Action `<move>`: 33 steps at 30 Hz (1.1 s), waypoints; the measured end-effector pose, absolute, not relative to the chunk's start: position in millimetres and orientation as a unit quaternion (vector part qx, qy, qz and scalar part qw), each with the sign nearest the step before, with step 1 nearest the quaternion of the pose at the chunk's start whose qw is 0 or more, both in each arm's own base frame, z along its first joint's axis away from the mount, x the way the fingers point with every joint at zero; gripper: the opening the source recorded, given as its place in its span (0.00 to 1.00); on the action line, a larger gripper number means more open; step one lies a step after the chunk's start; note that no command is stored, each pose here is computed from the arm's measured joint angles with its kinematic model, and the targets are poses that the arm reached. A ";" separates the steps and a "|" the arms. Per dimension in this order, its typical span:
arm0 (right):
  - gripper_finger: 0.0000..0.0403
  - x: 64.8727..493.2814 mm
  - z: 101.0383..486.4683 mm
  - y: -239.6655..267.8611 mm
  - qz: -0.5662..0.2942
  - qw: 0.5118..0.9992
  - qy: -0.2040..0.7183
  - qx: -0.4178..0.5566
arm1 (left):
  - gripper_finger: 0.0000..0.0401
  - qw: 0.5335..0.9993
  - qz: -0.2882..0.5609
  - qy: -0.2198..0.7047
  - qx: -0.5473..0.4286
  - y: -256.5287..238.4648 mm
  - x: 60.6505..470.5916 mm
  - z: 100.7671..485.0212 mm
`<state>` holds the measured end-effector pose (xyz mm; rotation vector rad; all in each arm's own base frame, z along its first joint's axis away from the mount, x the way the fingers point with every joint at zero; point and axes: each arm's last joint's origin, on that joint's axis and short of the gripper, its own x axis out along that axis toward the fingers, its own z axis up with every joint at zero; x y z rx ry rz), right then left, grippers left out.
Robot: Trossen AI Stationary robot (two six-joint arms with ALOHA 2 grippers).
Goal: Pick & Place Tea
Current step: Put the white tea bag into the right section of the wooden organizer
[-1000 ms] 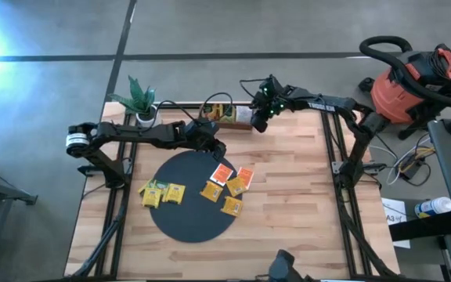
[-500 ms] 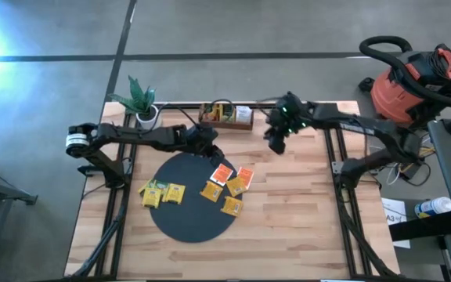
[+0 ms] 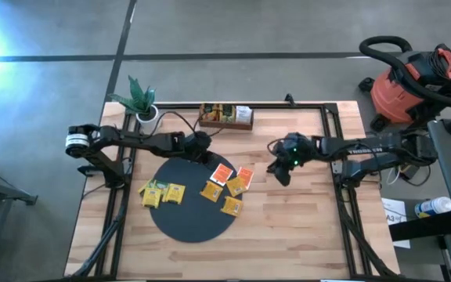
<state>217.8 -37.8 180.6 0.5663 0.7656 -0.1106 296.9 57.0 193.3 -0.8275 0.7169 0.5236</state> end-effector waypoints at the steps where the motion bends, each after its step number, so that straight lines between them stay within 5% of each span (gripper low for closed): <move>1: 0.19 220.1 179.3 -35.3 -0.046 0.892 0.360 0.270 | 0.11 0.818 0.246 0.340 -0.394 54.0 296.3 191.4; 27: 0.22 342.0 151.8 -14.8 -0.073 0.813 0.408 0.409 | 0.11 0.808 0.185 0.479 -0.287 18.4 269.7 154.9; 33: 0.19 373.2 163.7 -14.1 -0.107 0.831 0.371 0.400 | 0.11 0.852 0.132 0.443 -0.247 17.5 263.2 136.8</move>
